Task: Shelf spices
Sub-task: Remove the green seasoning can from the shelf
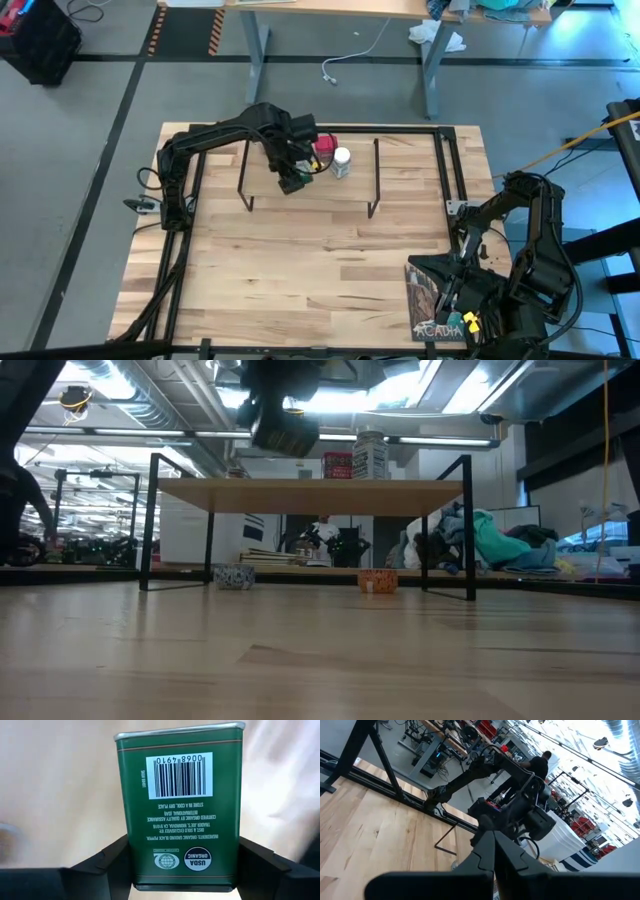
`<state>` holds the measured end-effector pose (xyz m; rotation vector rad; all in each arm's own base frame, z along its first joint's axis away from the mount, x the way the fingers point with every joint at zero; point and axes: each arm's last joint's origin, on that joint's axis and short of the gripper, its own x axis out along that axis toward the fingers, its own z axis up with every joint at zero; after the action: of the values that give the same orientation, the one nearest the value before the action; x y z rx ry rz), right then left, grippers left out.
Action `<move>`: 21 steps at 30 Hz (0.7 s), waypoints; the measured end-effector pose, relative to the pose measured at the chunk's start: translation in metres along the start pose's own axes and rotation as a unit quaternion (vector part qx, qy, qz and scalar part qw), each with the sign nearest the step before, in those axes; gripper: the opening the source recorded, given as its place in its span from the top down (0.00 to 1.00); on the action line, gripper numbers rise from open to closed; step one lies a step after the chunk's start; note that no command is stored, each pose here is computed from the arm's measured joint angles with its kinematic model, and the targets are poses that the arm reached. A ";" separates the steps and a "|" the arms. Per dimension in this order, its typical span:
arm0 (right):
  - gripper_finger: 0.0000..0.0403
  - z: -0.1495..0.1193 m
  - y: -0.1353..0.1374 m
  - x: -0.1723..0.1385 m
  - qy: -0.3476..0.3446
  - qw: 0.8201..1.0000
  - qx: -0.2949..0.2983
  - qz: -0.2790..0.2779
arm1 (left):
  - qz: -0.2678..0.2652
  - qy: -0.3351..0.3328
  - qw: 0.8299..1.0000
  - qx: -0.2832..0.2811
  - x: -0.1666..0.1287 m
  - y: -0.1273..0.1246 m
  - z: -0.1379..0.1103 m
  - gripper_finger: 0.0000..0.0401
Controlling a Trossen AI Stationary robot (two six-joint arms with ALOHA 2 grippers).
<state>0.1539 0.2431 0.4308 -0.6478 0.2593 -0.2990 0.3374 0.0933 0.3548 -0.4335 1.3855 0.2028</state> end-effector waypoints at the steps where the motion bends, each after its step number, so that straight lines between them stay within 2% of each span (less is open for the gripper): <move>1: 1.00 0.000 0.000 0.000 0.000 1.000 0.000 0.000 | -0.026 0.002 1.000 -0.012 -0.001 -0.002 0.000 0.37; 5: 1.00 0.000 0.000 0.000 0.000 1.000 0.000 0.000 | -0.133 0.027 0.989 -0.066 -0.002 -0.011 -0.001 0.37; 7: 1.00 0.000 0.000 0.000 0.000 1.000 0.000 0.000 | -0.168 0.042 0.982 -0.077 -0.001 -0.019 -0.003 0.37; 15: 1.00 0.000 0.000 0.000 0.002 1.000 0.001 0.006 | -0.202 0.106 0.968 -0.110 0.006 -0.070 -0.019 0.37; 21: 1.00 0.000 0.001 0.000 0.002 1.000 0.001 0.009 | -0.188 0.161 0.959 -0.140 0.018 -0.116 -0.036 0.37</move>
<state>0.1539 0.2435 0.4303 -0.6432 0.2690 -0.2841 0.3529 -0.0282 0.3532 -0.9911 1.5658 0.0125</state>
